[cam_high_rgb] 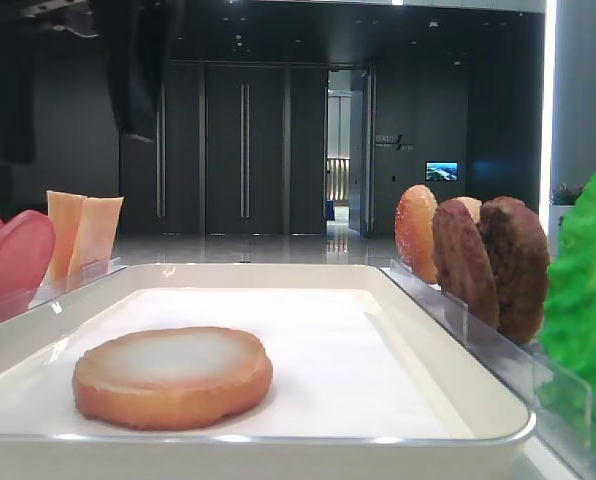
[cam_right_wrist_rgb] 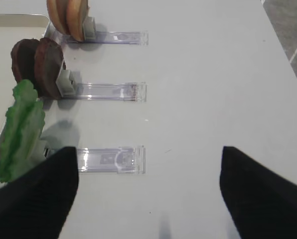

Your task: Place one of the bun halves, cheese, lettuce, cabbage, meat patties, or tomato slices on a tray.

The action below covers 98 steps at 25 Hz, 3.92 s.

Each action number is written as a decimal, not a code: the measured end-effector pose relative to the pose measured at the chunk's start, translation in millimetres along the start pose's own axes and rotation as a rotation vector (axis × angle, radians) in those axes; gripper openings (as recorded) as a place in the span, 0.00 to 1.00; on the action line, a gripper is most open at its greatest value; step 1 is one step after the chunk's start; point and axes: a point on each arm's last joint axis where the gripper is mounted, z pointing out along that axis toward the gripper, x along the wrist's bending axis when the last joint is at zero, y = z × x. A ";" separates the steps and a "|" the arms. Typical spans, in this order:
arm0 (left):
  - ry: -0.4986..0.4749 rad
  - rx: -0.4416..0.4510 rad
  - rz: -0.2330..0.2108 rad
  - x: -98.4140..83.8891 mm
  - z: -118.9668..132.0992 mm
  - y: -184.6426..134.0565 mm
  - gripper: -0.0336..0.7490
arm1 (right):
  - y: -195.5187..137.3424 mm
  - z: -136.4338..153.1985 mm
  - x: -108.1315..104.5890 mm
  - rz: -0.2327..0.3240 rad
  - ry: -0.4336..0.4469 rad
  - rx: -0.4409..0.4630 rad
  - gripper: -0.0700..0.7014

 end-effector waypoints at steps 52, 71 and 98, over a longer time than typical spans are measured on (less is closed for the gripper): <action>0.182 -0.507 -0.253 145.3 -116.7 -163.4 0.70 | 0.0 0.0 0.0 0.000 0.000 0.000 0.81; 0.241 -0.972 -0.037 123.1 -59.9 -317.1 0.70 | 0.0 0.0 0.0 0.000 0.000 0.000 0.81; 0.160 -1.036 0.008 121.0 -33.6 -301.0 0.70 | 0.0 0.0 0.0 0.000 0.000 0.000 0.81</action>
